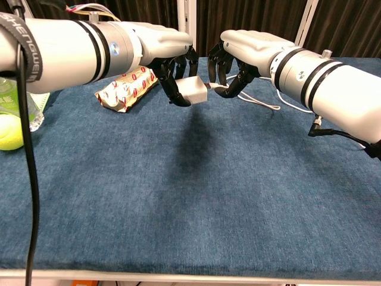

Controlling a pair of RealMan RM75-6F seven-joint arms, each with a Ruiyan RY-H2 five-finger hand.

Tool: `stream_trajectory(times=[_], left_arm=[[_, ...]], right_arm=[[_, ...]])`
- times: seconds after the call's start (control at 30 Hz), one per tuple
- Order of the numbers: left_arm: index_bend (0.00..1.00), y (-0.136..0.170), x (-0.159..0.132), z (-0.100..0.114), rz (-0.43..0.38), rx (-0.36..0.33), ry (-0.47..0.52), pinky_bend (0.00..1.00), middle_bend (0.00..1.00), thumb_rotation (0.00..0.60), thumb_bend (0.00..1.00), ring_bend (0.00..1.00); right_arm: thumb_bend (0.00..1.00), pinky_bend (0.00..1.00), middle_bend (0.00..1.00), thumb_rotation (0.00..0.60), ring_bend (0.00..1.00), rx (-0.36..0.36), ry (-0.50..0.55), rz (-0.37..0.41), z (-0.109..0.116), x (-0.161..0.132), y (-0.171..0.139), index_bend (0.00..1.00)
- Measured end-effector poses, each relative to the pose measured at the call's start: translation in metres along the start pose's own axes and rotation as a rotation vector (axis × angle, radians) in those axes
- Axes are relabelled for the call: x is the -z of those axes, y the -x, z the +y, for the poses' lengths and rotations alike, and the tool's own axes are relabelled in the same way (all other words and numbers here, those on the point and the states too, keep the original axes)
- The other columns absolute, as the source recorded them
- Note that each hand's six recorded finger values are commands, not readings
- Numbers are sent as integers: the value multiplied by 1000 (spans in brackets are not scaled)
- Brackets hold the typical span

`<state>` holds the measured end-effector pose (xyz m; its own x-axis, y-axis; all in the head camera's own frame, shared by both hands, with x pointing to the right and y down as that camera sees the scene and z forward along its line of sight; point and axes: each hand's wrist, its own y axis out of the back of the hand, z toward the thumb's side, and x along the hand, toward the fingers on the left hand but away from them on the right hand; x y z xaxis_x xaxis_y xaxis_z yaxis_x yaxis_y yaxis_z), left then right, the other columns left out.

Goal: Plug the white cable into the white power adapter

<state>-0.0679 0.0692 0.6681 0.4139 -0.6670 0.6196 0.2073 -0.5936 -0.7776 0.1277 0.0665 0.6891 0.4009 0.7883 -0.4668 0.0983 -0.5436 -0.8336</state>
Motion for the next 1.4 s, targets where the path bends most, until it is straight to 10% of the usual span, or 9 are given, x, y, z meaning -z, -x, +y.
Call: stream_trajectory(times=[1.4], left_arm=[[424,-4,-1,-2,14,16,-38,191,481,483,243,342]], right_arm=[[369,0,545,600,328,-23,-8,11,-11,-21,1,700]])
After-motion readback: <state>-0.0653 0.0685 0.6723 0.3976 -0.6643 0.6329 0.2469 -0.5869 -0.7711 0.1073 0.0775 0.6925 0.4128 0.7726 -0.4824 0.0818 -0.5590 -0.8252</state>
